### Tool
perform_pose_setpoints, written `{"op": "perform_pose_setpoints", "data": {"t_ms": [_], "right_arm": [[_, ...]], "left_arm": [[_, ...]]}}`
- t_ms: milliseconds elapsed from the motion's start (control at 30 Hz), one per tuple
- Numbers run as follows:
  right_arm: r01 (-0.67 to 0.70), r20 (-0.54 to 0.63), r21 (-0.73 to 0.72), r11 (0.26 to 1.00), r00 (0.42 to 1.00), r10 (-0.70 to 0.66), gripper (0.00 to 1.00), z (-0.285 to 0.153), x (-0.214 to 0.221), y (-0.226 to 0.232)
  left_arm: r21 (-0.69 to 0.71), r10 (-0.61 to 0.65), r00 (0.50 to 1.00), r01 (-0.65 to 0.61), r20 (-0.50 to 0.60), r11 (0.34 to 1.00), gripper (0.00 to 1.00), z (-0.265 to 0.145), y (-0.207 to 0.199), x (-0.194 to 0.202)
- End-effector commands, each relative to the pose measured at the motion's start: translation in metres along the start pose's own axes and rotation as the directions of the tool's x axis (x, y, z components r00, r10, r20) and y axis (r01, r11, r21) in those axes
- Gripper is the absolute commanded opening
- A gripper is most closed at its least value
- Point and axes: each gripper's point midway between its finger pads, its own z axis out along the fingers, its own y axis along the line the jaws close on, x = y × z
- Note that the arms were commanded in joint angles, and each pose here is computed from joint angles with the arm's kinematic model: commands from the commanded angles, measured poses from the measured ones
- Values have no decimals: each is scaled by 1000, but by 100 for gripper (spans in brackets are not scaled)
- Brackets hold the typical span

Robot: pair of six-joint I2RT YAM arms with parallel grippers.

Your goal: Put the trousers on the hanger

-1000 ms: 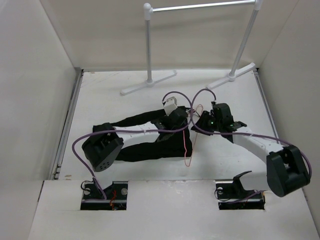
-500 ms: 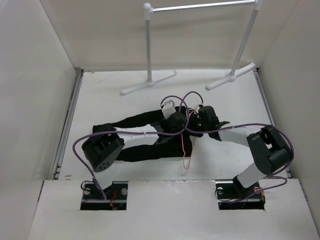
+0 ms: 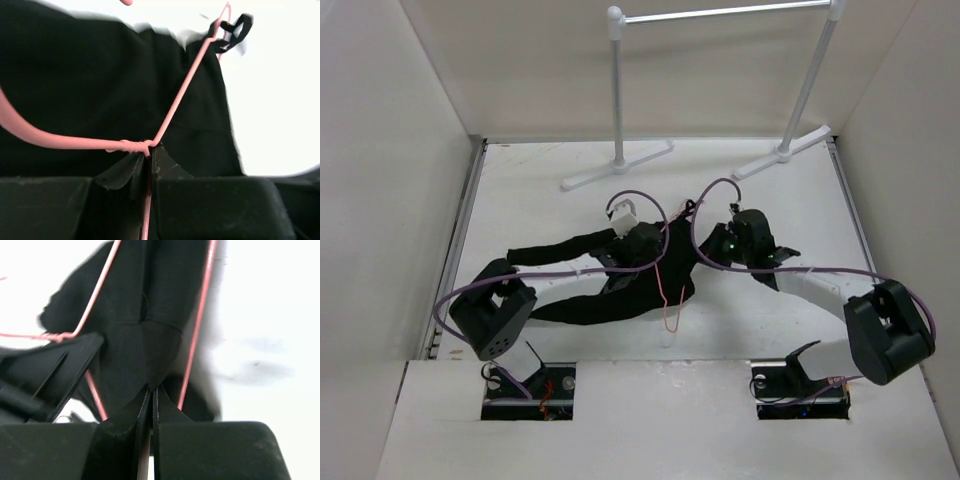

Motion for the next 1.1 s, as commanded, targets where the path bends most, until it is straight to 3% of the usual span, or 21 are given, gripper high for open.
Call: {"op": "perform_pose_setpoints", "data": {"t_ms": [0,167,300,433,767,933,1067], "right_arm": [[-63,17,-45,997,998,64,6,-14,-10,7],[-159,-10,-122,980,987,159,5,-26,-23,16],[-171,-33,-128,977,985,168,5,-18,-25,22],[-180,-39,-131,975,984,176,4,-15,-27,32],[-192,95,23,981,977,189,5,-40,-64,-19],[-184,89,47,982,980,179,6,-33,-67,-22],[-180,73,89,980,982,173,9,-26,-62,-33]], "left_arm": [[-85,39,996,-32,85,996,0,-8,33,-24],[-111,104,992,-96,67,989,0,-13,48,-22],[-61,99,994,-97,34,993,0,-11,26,-5],[-125,149,985,-138,86,983,0,-7,24,-8],[-252,167,980,-134,113,958,0,-33,99,-49],[-267,191,975,-156,113,951,0,-42,110,-56],[-227,180,975,-147,130,963,0,-39,92,-61]]}}
